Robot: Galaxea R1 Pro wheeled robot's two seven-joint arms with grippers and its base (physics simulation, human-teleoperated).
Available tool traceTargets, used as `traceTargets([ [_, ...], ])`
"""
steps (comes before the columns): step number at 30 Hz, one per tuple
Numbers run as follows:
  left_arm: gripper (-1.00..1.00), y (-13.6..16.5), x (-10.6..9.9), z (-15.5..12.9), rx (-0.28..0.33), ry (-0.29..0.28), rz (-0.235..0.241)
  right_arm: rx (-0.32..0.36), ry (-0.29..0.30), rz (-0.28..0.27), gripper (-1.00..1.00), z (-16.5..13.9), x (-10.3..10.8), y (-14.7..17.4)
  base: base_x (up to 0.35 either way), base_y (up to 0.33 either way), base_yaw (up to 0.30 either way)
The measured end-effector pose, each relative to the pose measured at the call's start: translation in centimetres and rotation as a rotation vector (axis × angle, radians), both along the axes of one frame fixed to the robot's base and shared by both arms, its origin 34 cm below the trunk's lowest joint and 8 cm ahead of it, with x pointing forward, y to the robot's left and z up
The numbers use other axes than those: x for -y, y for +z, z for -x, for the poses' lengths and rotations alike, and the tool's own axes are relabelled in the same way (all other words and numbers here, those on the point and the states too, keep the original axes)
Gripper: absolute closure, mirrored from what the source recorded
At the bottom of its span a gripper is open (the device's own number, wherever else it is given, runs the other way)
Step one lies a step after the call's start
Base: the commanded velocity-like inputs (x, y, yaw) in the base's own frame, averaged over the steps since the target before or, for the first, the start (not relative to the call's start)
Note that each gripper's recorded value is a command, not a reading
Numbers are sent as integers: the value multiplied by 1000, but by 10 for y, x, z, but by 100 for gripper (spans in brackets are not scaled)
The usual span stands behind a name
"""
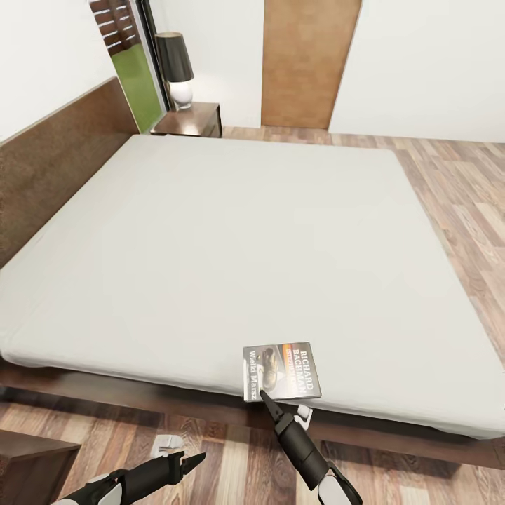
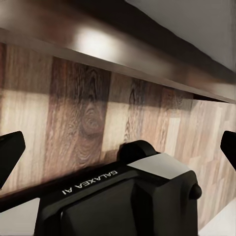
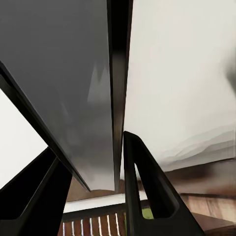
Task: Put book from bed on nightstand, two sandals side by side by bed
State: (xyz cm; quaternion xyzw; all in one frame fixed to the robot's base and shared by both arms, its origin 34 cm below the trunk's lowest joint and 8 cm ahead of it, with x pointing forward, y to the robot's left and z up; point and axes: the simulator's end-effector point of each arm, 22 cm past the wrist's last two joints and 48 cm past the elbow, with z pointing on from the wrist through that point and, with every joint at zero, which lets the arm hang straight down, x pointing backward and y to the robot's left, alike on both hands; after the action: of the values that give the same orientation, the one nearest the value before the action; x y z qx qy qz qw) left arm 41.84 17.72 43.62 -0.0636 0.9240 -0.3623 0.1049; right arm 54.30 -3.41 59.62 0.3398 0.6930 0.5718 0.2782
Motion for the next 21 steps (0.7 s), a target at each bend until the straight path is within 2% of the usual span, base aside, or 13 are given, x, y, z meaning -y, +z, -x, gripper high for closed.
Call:
traceTargets([
  [3,-100,5,0,0,0,0,0,-13,2,22,100,-6,0,3,0,0,0],
  [6,-100,11,0,0,0,0,3,49,-7,21,100,-28,1,30,0,0,0],
  [8,-100,14,1,0,0,0,6,123,-11,-4,100,-51,0,64,0,0,0],
  [10,-100,18,1,0,0,0,6,149,11,-27,100,-58,-4,83,0,0,0],
  [12,-100,21,1,0,0,-1,9,154,86,-56,100,-57,-10,99,0,0,0],
  [14,-100,25,1,0,0,-2,10,115,204,-36,100,-40,-6,92,0,0,0],
  [15,-100,26,1,0,0,-2,10,101,233,-29,100,-35,-3,90,0,0,0],
  [16,-100,28,1,0,-1,-2,10,64,330,26,100,-17,7,75,0,0,0],
  [18,-100,31,1,0,-1,-2,9,29,405,91,100,-2,30,61,0,0,0],
  [19,-100,33,1,0,-1,-1,9,8,445,141,100,7,48,51,0,0,0],
  [20,-100,34,1,-1,0,-1,9,-5,461,168,100,11,63,47,0,0,0],
  [21,-100,36,1,-1,-1,-1,9,-20,487,217,100,17,85,41,0,0,0],
])
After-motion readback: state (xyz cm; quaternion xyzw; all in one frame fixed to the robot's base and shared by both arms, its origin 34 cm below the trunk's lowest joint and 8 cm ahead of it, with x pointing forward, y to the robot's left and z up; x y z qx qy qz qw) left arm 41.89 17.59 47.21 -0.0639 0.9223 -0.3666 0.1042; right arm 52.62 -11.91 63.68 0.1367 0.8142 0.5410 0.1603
